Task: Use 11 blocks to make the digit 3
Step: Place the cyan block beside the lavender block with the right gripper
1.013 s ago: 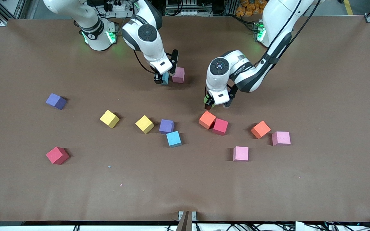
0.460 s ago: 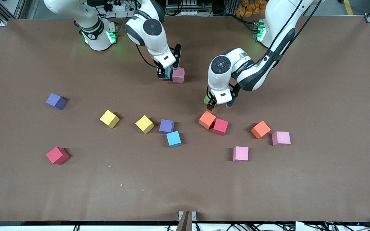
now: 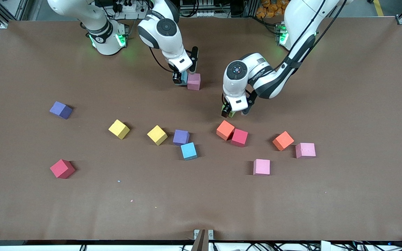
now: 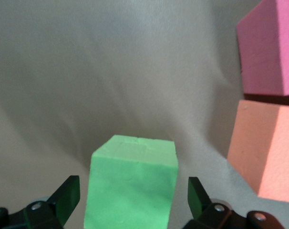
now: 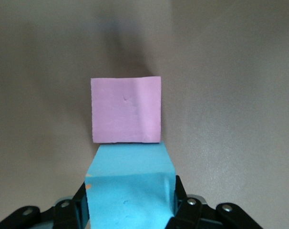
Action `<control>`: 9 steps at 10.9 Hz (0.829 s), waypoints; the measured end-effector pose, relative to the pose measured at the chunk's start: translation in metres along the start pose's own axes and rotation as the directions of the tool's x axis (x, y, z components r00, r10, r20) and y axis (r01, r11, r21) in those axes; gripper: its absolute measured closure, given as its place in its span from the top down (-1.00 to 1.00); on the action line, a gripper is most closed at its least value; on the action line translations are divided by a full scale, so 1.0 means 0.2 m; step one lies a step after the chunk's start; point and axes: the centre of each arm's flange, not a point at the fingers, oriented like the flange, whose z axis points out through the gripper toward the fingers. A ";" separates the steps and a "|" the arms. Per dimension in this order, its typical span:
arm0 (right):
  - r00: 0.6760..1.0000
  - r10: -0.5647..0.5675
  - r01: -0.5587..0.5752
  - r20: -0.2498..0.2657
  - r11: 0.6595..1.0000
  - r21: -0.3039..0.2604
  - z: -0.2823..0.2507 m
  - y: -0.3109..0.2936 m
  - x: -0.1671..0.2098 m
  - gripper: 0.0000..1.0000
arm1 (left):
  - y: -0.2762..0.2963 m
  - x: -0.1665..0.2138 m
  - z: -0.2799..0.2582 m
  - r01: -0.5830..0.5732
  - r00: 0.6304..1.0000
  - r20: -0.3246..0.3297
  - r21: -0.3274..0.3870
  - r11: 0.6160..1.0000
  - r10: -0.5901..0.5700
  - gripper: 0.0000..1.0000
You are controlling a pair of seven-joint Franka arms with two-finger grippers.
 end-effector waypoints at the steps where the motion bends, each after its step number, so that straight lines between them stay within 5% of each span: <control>1: 1.000 0.001 -0.001 -0.001 1.000 0.001 0.02 0.00 0.00 0.37 | -0.01 -0.01 0.01 -0.011 1.000 -0.003 -0.002 1.000 0.011 1.00; 6: 1.000 0.002 -0.002 0.001 1.000 0.006 0.08 0.00 0.00 0.37 | 0.00 0.03 0.03 -0.030 0.999 -0.026 -0.010 1.000 0.029 0.99; 8: 1.000 0.004 -0.004 0.001 1.000 0.009 0.12 0.00 0.00 0.37 | 0.00 0.02 0.04 -0.034 0.999 -0.025 -0.007 0.999 0.034 0.86; 9: 1.000 0.004 -0.004 0.001 1.000 0.010 0.13 0.00 0.00 0.38 | -0.01 0.01 0.04 -0.037 0.999 -0.025 -0.007 0.999 0.037 0.64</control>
